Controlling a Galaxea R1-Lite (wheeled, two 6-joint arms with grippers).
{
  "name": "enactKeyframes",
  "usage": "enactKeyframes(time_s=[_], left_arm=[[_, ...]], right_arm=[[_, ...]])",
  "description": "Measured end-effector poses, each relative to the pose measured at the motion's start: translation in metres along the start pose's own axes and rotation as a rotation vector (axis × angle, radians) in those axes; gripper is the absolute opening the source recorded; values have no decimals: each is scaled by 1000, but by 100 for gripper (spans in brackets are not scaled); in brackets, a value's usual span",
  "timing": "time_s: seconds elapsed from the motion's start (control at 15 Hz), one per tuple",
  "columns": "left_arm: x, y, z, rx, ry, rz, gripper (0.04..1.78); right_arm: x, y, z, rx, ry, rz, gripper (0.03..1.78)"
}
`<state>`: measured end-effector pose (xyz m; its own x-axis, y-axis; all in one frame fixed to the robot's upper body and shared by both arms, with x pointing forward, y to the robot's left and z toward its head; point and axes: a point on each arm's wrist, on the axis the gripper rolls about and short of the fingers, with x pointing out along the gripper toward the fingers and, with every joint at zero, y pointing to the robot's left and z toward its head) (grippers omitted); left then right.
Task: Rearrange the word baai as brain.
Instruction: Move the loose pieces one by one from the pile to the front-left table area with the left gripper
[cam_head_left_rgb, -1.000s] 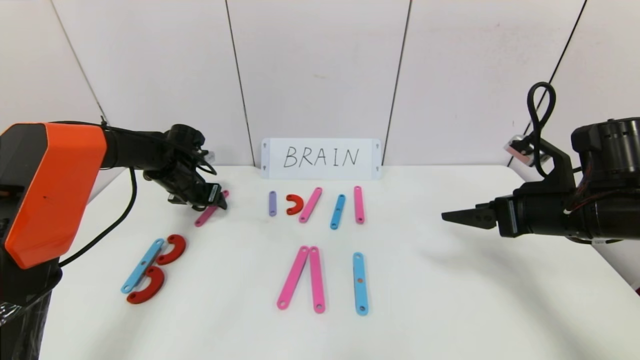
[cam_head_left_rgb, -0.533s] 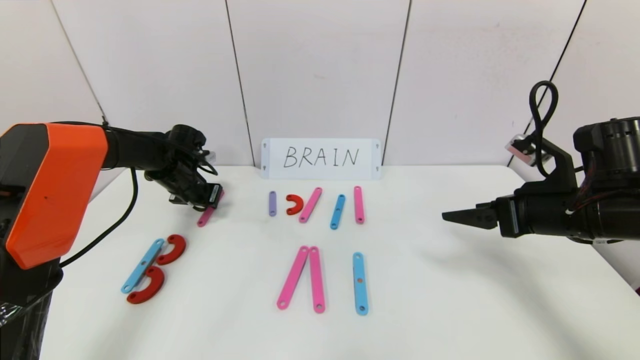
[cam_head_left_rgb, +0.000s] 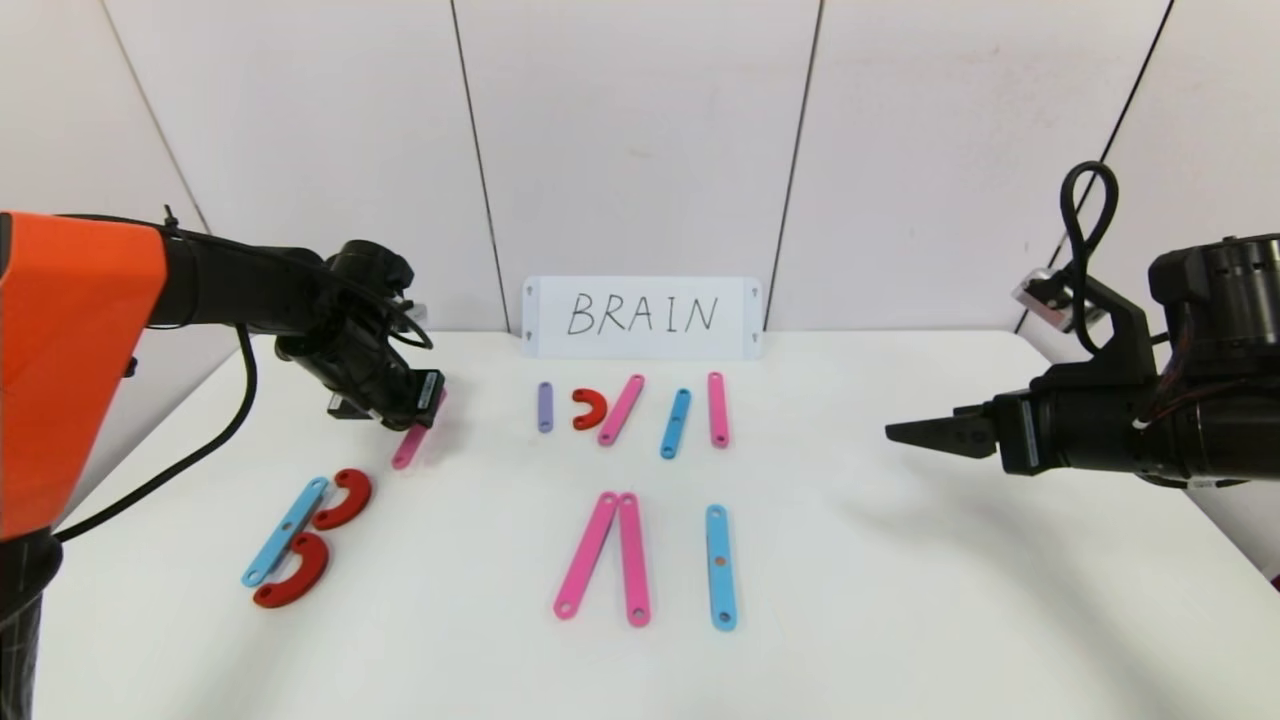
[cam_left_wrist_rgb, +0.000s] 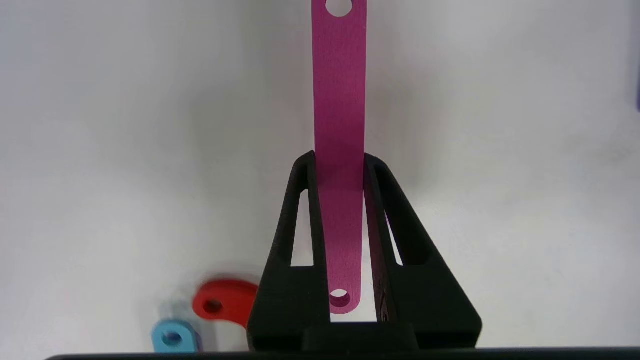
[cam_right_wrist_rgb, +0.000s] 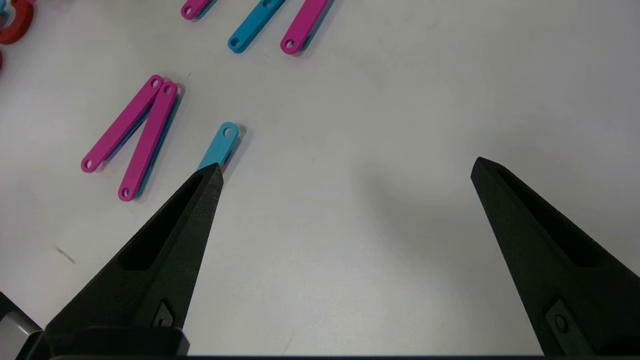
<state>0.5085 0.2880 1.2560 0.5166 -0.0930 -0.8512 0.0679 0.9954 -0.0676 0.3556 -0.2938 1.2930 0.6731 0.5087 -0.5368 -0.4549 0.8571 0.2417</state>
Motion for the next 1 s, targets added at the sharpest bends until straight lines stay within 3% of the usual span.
enactKeyframes(time_s=[0.53,1.0], left_arm=[[-50,-44,-75,-107,108,45,27],[-44,-48,-97,-75,99,29,27]], right_arm=[[2,2,-2,-1,10,6,174],[2,2,-3,-1,14,6,174]])
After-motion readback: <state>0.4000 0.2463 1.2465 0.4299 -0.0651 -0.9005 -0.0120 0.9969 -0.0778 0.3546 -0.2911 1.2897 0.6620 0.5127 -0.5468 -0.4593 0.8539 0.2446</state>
